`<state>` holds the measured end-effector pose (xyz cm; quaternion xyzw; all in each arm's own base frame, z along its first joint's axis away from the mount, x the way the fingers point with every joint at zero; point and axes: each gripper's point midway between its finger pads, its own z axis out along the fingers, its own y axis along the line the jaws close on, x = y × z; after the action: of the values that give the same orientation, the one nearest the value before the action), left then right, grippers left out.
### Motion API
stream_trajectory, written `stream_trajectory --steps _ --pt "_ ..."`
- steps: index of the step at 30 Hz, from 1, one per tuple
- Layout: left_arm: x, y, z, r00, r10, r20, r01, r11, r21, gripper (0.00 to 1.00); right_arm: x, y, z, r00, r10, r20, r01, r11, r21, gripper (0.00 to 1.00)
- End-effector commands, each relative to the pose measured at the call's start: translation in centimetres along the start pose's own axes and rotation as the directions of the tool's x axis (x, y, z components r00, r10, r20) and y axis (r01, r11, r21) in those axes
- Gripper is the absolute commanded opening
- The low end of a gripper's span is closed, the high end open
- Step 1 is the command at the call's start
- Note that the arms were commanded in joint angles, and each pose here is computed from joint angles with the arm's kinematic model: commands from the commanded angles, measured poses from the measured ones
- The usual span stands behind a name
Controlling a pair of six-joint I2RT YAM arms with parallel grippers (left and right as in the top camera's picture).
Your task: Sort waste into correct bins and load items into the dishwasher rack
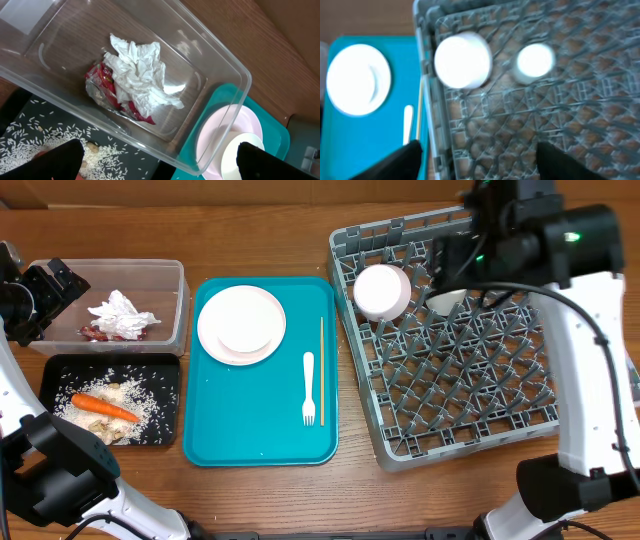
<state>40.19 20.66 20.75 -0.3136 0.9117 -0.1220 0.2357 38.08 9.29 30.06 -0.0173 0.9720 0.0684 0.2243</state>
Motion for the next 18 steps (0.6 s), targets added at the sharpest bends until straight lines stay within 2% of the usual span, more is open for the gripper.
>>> stream_trajectory --steps 1,6,10,18 --pt "0.1 0.1 0.4 1.0 -0.01 -0.009 0.01 1.0 -0.003 1.0 2.6 3.1 4.0 0.993 -0.037 -0.116 0.029 0.997 -0.069 0.69" --pt "0.1 0.1 0.4 1.0 -0.01 -0.009 0.01 1.0 -0.003 1.0 6.4 5.5 9.6 0.973 -0.098 -0.211 0.081 0.993 -0.084 0.69" --pt "0.1 0.1 0.4 1.0 -0.01 -0.009 0.01 1.0 -0.003 1.0 8.8 7.1 12.8 0.961 -0.143 -0.237 0.117 0.986 -0.121 0.69" --pt "0.1 0.1 0.4 1.0 -0.01 -0.009 0.01 1.0 -0.003 1.0 9.3 9.8 15.4 0.965 -0.202 -0.167 0.175 0.97 -0.166 0.69"
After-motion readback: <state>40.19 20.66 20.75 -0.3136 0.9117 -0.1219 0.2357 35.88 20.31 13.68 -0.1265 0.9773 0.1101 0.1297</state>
